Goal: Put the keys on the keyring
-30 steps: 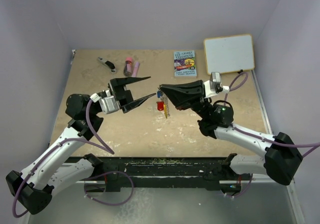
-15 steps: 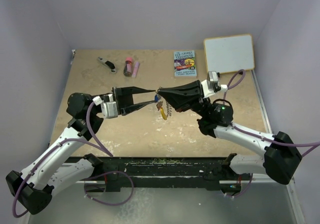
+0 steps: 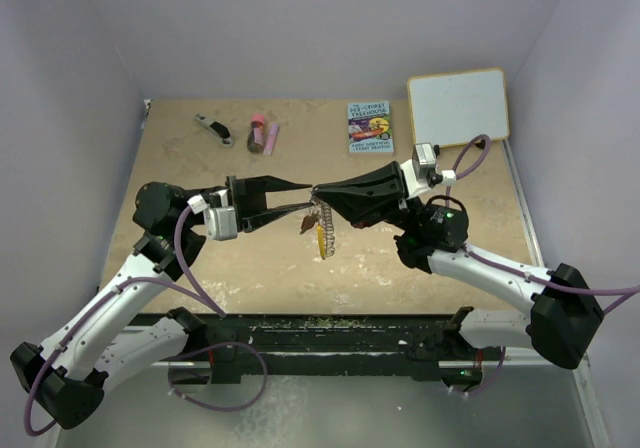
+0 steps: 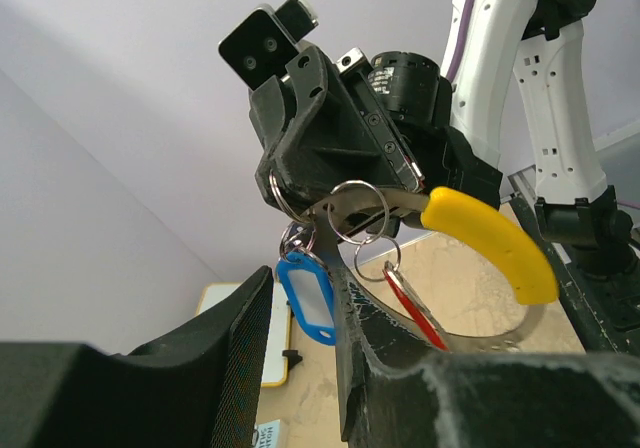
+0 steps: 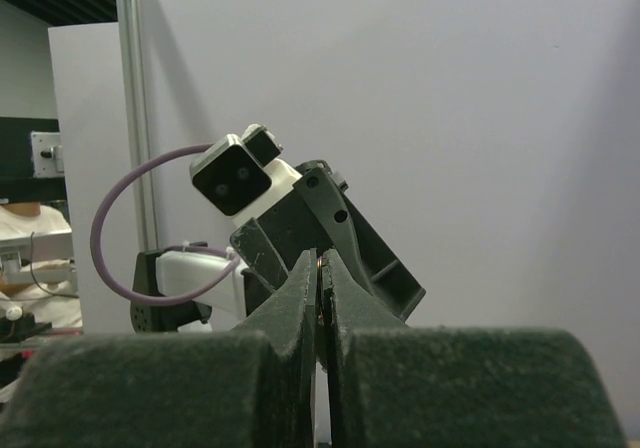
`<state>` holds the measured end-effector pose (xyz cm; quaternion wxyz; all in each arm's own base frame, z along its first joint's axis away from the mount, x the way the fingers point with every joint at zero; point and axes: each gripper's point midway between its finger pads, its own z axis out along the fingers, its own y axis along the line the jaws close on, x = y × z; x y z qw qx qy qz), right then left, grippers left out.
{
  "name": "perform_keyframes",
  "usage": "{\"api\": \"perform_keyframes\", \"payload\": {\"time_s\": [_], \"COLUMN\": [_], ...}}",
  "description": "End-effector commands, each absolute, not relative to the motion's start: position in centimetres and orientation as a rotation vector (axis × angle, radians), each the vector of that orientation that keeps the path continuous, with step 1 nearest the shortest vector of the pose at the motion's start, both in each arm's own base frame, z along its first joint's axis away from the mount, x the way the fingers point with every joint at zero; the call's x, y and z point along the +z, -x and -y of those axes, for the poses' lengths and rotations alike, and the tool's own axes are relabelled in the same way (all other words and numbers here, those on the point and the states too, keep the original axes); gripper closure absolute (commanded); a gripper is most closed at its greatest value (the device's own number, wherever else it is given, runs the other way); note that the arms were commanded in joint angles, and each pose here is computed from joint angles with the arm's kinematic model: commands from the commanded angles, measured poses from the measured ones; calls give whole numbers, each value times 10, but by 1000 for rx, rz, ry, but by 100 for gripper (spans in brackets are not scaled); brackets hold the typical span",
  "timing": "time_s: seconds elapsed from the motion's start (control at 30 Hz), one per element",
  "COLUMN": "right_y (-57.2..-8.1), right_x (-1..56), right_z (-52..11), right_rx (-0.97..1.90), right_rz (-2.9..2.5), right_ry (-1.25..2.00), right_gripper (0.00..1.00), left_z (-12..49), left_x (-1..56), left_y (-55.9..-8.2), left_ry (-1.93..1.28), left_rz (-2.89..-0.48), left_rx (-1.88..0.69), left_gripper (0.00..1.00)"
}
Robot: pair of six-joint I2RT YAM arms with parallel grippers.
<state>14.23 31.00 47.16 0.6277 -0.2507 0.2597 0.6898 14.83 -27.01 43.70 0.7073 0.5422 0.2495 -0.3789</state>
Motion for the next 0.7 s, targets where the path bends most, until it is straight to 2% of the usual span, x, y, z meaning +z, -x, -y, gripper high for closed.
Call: {"api": "perform_keyframes", "payload": {"time_s": [0.0, 0.53, 0.67], "right_y": [-117, -117, -117], "right_x": [508, 499, 496], "right_z": [-290, -303, -306], "right_rx": [1580, 1596, 1606], "right_rz": [-427, -451, -447], "right_ry": [610, 683, 690], "right_gripper": [100, 100, 100], "left_z": [265, 265, 265], "left_x": [462, 466, 466], "left_y": [-134, -125, -126], "left_ry": [-1217, -1242, -1240], "left_rz": [-454, -435, -433], "left_rx": [-808, -841, -840], "left_gripper": [66, 68, 77]}}
